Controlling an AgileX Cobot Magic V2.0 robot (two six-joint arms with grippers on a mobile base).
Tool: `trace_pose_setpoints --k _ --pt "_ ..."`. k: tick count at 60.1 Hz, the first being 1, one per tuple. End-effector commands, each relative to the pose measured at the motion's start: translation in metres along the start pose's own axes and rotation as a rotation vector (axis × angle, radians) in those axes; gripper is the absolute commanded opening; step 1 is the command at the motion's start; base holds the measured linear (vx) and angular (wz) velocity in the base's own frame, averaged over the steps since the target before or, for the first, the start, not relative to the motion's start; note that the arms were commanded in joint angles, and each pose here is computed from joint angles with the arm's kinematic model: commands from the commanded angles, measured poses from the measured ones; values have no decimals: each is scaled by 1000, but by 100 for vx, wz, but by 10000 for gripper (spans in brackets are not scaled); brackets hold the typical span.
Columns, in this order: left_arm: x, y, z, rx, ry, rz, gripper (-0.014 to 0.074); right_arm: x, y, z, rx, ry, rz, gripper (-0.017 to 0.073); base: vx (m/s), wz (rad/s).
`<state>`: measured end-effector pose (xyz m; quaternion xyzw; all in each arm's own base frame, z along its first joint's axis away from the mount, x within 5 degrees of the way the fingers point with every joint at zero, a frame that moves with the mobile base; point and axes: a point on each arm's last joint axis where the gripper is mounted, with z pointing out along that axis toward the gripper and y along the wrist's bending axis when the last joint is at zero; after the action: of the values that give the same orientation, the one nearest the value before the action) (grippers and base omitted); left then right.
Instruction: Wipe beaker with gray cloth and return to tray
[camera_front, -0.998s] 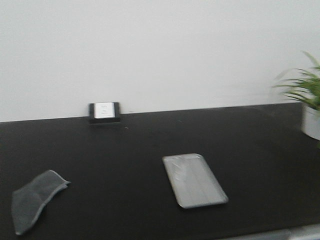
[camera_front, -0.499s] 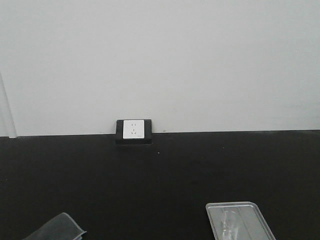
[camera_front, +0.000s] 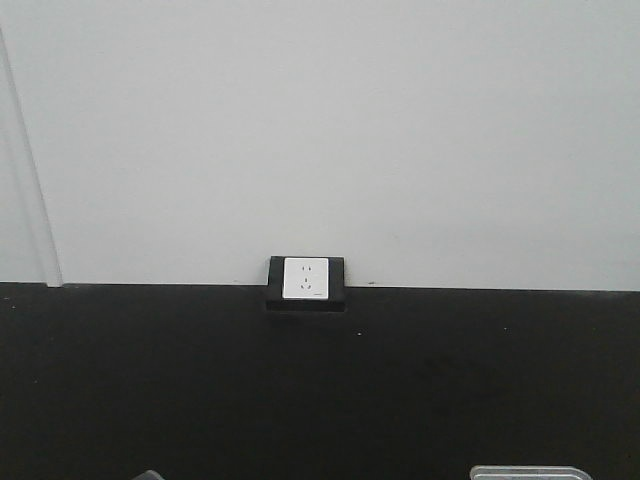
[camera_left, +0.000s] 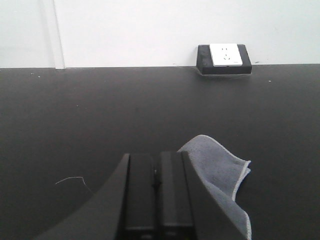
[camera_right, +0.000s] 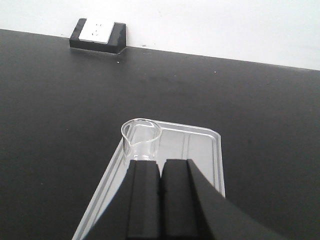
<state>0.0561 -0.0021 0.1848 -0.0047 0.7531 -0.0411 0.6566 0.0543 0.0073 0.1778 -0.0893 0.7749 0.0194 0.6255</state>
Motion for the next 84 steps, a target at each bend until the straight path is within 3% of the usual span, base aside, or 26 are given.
trace_pose_setpoints --k 1,24,34,54,60,65,69,71,76,84 --pt "-12 -2 -2 19 -102 -14 -6 -3 0 0 6 -76 -13 -8 6 4" --pt "-12 -2 -2 19 -101 -13 -6 -3 0 0 6 -75 -14 -8 1 0" --pt "-12 -2 -2 19 -101 -13 -6 -3 -1 0 24 -73 -139 -8 0 0" --pt "-14 -2 -3 25 -128 -13 -6 -7 -1 0 25 -120 -139 -8 0 0" --pt "-21 -4 -4 43 -203 -22 -6 -13 -1 -1 26 -192 -140 -8 0 0" --pt "-38 -7 -9 94 -356 -114 -6 -24 0 -4 22 -314 -106 -8 0 0" --pt "-57 -9 -17 131 -446 -193 -6 -40 -1 -10 15 -449 -28 -8 0 0" --pt "-69 -9 -22 139 -475 -208 -6 -52 -2 -16 13 -514 6 -8 0 0" --pt "-101 -11 -34 132 -514 -188 -6 -86 -5 -34 19 -621 33 -8 0 0" --pt "-167 -14 -44 95 -535 -95 -6 -147 -11 -63 39 -675 -3 -8 0 0"
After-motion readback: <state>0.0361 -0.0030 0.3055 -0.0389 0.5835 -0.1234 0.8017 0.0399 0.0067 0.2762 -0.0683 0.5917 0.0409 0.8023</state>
